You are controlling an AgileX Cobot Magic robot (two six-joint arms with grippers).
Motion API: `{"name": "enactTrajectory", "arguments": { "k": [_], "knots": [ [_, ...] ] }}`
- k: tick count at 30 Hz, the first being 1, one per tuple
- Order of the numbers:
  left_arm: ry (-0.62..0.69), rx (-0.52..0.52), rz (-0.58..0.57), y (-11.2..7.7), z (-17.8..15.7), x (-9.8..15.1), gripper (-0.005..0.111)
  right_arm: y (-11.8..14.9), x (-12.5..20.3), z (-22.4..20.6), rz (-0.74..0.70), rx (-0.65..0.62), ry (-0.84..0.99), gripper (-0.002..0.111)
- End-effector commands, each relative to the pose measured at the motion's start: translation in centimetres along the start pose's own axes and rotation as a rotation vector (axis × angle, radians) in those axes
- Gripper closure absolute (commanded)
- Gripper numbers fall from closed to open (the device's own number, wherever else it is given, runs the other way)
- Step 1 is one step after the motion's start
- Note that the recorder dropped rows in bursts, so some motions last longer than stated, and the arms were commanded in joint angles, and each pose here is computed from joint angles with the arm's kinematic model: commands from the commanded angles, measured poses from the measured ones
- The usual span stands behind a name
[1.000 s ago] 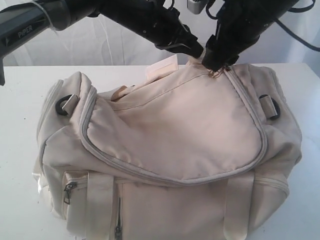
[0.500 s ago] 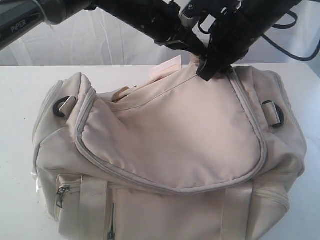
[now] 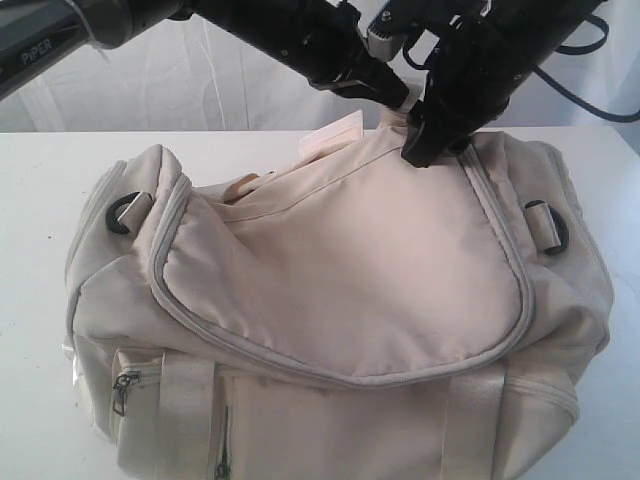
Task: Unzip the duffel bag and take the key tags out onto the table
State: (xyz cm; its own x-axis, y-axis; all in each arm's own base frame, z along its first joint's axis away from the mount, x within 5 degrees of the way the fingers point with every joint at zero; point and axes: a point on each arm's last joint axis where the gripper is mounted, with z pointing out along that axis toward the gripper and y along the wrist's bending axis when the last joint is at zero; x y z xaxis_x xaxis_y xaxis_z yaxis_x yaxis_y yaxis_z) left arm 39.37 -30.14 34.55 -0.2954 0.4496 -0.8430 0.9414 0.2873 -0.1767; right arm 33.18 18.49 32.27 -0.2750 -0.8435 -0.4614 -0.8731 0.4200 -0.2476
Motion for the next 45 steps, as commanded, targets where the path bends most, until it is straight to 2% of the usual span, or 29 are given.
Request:
{"name": "enactTrajectory", "arguments": {
  "k": [1, 6, 12, 22, 32, 37, 45],
  "knots": [
    [-0.109, 0.058, -0.014, -2.2, -2.1, -2.5, 0.107, -0.1, 0.1, 0.5, 0.000, -0.005, 0.012, 0.060],
    [-0.110, 0.057, -0.014, -2.2, -2.1, -2.5, 0.107, 0.2, 0.5, 0.4, -0.036, -0.046, 0.051, 0.060],
    [-0.110, 0.057, -0.014, -2.2, -2.1, -2.5, 0.107, 0.3, 0.2, -1.5, -0.037, -0.008, 0.007, 0.060],
    [-0.110, 0.057, -0.014, -2.2, -2.1, -2.5, 0.107, 0.3, 0.6, 0.9, -0.029, -0.033, 0.034, 0.060],
    [-0.111, 0.055, -0.014, -2.1, -2.1, -2.5, 0.107, 0.2, 0.9, 0.9, -0.049, -0.022, 0.065, 0.088],
    [-0.110, 0.054, -0.013, -2.1, -2.1, -2.5, 0.107, 0.2, 0.6, -0.6, -0.046, 0.010, 0.028, 0.108],
    [-0.114, 0.041, -0.011, -2.0, -2.1, -2.5, 0.107, 0.4, 0.5, -4.2, -0.059, 0.065, -0.021, 0.108]
  ]
}}
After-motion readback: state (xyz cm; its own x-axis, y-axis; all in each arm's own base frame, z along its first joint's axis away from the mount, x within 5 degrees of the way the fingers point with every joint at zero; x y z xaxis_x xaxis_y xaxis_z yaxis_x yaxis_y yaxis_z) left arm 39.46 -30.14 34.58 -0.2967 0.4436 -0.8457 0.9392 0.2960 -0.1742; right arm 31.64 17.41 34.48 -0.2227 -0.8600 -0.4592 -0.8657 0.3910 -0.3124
